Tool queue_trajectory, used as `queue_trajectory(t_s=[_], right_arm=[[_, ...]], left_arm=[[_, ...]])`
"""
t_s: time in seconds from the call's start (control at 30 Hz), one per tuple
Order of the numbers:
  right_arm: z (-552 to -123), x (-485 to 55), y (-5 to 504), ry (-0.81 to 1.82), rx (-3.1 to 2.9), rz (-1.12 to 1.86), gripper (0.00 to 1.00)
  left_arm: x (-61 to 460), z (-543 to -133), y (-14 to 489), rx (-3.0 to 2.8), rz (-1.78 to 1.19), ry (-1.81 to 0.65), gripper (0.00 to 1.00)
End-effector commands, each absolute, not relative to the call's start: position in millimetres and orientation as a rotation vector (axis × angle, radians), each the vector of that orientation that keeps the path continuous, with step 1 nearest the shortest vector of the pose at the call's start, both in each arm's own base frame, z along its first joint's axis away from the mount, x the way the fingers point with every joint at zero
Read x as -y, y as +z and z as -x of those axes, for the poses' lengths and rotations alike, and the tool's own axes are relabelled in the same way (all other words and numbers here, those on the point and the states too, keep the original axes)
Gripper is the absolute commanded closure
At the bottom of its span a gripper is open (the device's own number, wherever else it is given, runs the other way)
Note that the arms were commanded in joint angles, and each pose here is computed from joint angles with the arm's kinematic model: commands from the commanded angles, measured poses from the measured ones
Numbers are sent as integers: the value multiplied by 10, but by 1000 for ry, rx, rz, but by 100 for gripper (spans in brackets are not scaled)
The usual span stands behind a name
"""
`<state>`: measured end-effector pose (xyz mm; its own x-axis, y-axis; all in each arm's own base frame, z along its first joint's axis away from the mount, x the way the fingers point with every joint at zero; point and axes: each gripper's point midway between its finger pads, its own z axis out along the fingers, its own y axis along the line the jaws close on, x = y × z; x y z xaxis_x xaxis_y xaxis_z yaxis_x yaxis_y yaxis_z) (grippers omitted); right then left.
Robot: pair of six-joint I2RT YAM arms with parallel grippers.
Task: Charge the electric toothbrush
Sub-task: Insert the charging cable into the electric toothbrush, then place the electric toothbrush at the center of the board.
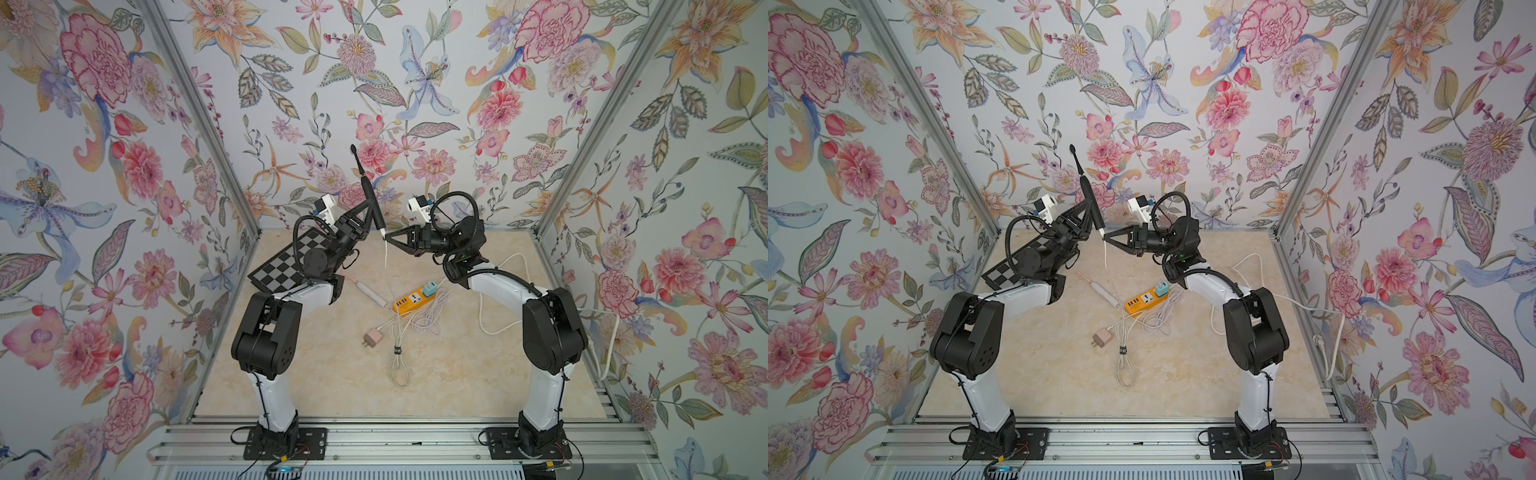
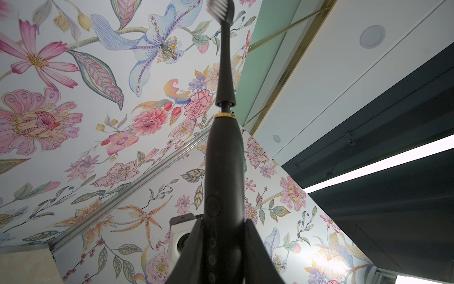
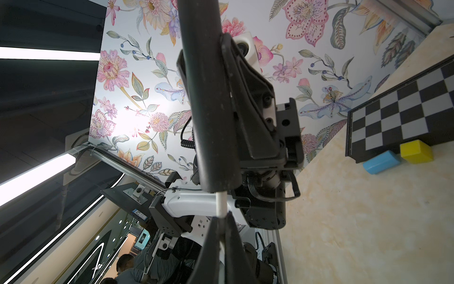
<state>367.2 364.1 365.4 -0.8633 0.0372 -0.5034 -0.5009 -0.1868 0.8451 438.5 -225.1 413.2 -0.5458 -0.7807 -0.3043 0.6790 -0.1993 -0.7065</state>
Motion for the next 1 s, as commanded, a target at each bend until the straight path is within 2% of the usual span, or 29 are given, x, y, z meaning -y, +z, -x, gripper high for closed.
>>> queue_trajectory(t_s=[0.0,0.07,0.17,0.23,0.33,0.4,0.5,0.77,0.97], right_arm=[[-3945,-3325,4257,1965,-1463,312,100],[-3821,-3280,4134,1928,-1476,341,86],[-3644,-3162,3842,1821,-1540,352,54],[-3577,-3068,3628,1692,-1612,348,45],[-3570,-2899,3329,1403,-1760,341,43],[-3584,-2766,3138,1186,-1855,330,43],[-3596,-2591,2998,946,-1910,301,42],[-3462,-2495,2869,749,-1979,277,40],[-3348,-2408,2754,702,-2025,281,38]], left_arm=[[2618,-3463,4226,-962,-320,-1971,100],[2404,-3610,4187,-967,-265,-1906,100],[2044,-3904,4041,-1033,-152,-1740,100],[1811,-4139,3822,-1131,-45,-1590,100],[1518,-4451,3301,-1340,118,-1311,100],[1274,-4656,2716,-1569,290,-1044,100],[913,-4707,2038,-1752,503,-760,100],[804,-4904,1180,-1946,740,-694,100],[660,-4791,573,-2099,907,-548,100]])
